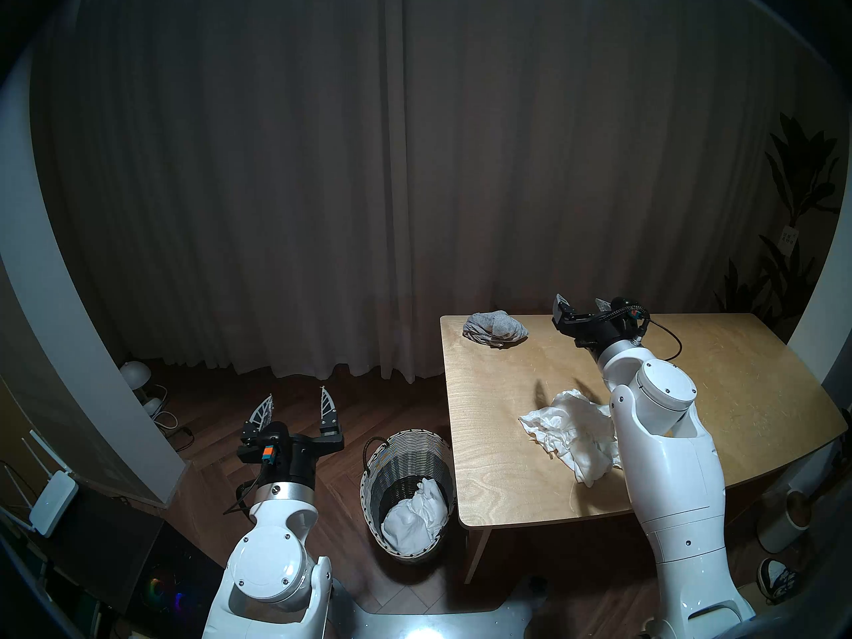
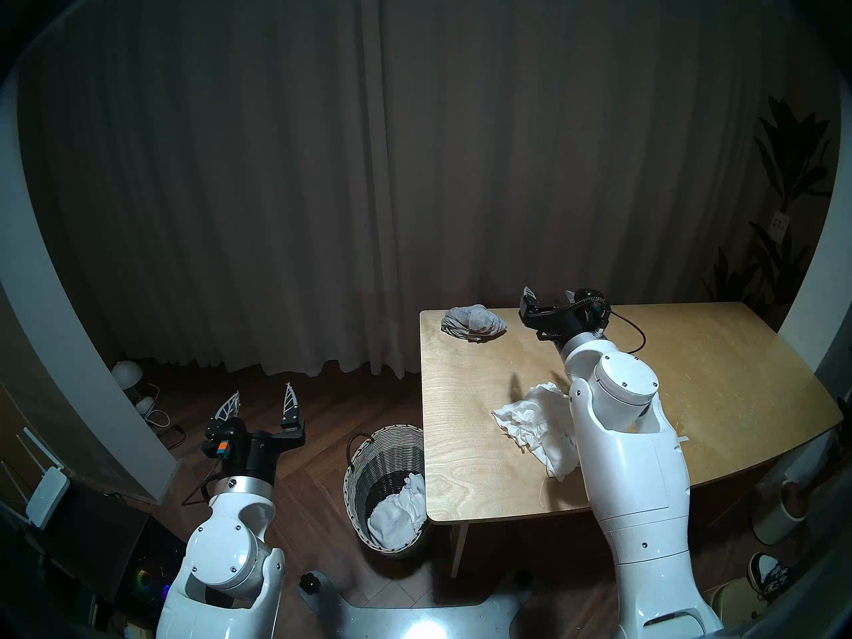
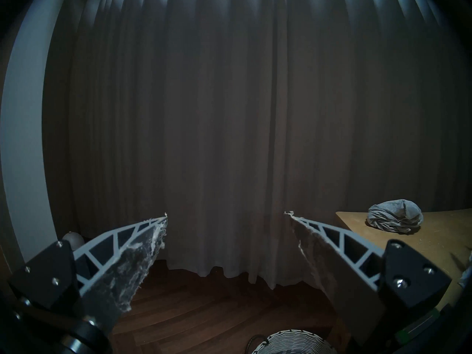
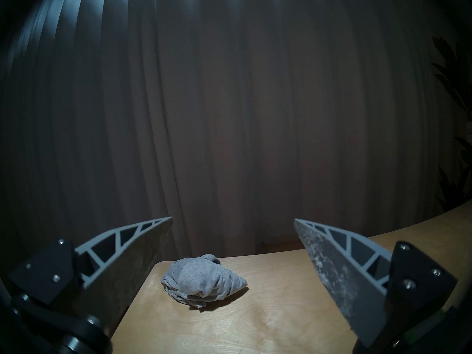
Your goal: Toss clothes into the laundry hamper
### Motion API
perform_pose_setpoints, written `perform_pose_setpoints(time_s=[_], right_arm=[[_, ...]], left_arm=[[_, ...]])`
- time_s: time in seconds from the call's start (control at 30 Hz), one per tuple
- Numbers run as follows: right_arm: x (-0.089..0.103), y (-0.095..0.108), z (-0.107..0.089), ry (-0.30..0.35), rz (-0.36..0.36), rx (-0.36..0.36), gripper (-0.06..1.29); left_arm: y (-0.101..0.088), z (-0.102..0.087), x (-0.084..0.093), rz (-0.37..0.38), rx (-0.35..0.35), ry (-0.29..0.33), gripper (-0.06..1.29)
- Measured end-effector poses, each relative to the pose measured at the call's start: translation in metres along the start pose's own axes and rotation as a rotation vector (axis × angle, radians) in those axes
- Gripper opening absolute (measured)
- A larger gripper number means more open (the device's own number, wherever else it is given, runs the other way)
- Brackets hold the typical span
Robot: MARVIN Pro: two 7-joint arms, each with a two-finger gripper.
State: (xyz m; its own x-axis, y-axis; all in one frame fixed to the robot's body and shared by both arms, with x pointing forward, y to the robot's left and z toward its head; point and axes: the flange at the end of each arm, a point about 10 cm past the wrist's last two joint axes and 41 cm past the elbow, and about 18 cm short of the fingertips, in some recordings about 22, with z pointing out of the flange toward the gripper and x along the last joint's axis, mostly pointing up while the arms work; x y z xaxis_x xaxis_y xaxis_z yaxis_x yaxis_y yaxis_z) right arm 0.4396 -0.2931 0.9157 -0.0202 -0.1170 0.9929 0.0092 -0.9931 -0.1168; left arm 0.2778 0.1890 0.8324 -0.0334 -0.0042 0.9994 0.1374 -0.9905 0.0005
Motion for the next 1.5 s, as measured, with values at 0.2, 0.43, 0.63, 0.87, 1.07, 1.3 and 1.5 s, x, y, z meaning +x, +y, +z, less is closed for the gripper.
perform_pose_setpoints(time_s=[0.2, 0.43, 0.63, 0.87, 1.07, 1.3, 1.5], right_arm=[[0.009, 0.033, -0.005, 0.015, 0.001, -0.052, 1.25], [0.01, 0.064, -0.013, 0.013, -0.002, -0.109, 1.25], [0.002, 0.085, -0.021, -0.011, -0.003, -0.145, 1.25], [-0.006, 0.097, -0.027, -0.034, 0.001, -0.16, 1.25], [-0.01, 0.101, -0.028, -0.044, 0.005, -0.163, 1.25], [-0.012, 0.104, -0.029, -0.049, 0.009, -0.162, 1.25], [-0.014, 0.106, -0.029, -0.054, 0.013, -0.161, 1.25]], left_arm=[[0.028, 0.012, 0.022, 0.07, -0.112, 0.049, 1.22], [0.052, 0.025, 0.051, 0.121, -0.231, 0.11, 1.22], [0.065, 0.036, 0.059, 0.168, -0.3, 0.123, 1.22], [0.066, 0.056, 0.041, 0.225, -0.324, 0.061, 1.22], [0.062, 0.075, 0.023, 0.255, -0.32, -0.005, 1.22], [0.066, 0.093, 0.011, 0.272, -0.325, -0.056, 1.22], [0.078, 0.105, 0.009, 0.278, -0.346, -0.076, 1.22]])
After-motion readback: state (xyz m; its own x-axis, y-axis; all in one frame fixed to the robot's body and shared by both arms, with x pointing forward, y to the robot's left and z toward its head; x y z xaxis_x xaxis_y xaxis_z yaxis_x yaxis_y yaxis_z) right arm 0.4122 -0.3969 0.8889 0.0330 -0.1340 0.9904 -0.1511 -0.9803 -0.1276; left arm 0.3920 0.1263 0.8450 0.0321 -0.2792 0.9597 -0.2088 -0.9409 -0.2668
